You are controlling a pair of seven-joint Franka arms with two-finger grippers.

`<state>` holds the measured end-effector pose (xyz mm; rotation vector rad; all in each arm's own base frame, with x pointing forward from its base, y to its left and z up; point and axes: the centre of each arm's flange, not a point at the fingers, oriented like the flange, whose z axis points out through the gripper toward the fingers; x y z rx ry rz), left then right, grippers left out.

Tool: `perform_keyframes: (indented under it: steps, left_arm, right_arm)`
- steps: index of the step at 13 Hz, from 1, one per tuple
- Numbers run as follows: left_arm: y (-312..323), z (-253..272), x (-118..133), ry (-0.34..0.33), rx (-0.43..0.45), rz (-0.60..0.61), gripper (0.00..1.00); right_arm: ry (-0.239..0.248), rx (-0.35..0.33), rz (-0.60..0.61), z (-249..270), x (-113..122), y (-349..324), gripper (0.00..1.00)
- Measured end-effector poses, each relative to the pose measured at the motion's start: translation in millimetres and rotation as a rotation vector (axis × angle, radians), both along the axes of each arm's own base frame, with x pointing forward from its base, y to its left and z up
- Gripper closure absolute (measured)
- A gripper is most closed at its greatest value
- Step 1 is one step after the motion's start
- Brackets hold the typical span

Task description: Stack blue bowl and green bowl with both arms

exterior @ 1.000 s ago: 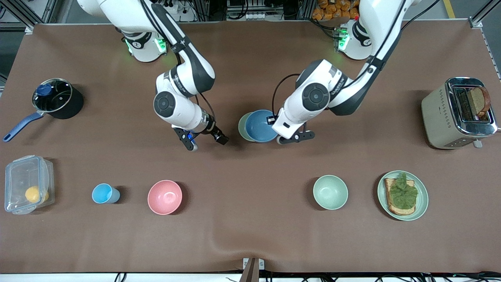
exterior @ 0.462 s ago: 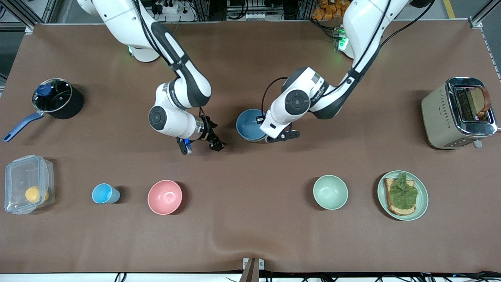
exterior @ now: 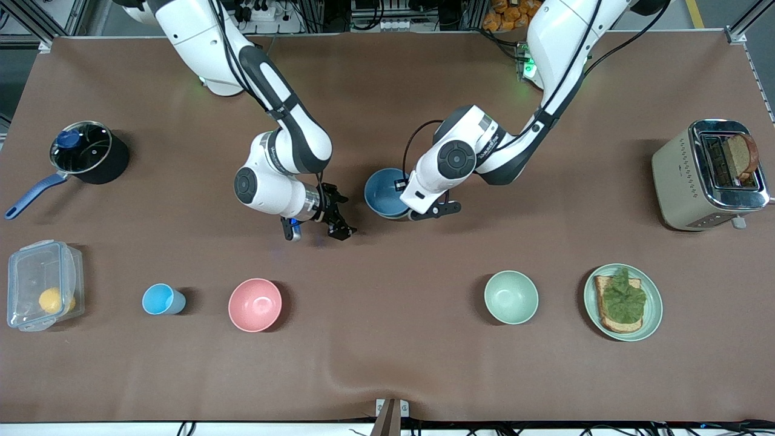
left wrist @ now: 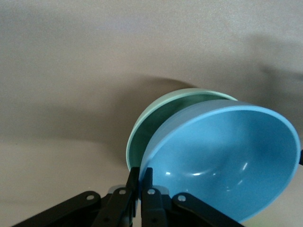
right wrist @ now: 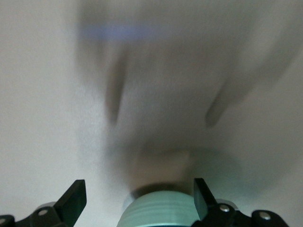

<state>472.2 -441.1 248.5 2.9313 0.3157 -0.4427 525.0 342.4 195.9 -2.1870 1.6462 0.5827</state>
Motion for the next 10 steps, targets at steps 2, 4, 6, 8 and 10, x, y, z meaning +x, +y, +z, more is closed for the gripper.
perform_keyframes:
  steps: [2,4,6,8,10]
  left_arm:
    - [-3,-3,-4,0.005,0.002,-0.007,0.95]
    - [-5,-10,-6,0.02,0.011,0.009,0.95]
    - [-4,-16,-7,0.029,0.016,0.02,0.95]
    - [-4,-16,-7,0.03,0.016,0.021,0.95]
    - [-4,-16,-6,0.029,0.017,0.023,0.94]
  right_arm:
    - [-0.003,-0.005,0.009,-7,-6,11,0.0]
    - [-0.013,-0.019,0.019,-18,-14,21,0.0]
    - [-0.024,-0.031,0.021,-27,-20,29,0.0]
    - [-0.017,-0.025,0.007,-31,-22,31,0.0]
    - [-0.013,-0.019,-0.004,-32,-22,32,0.0]
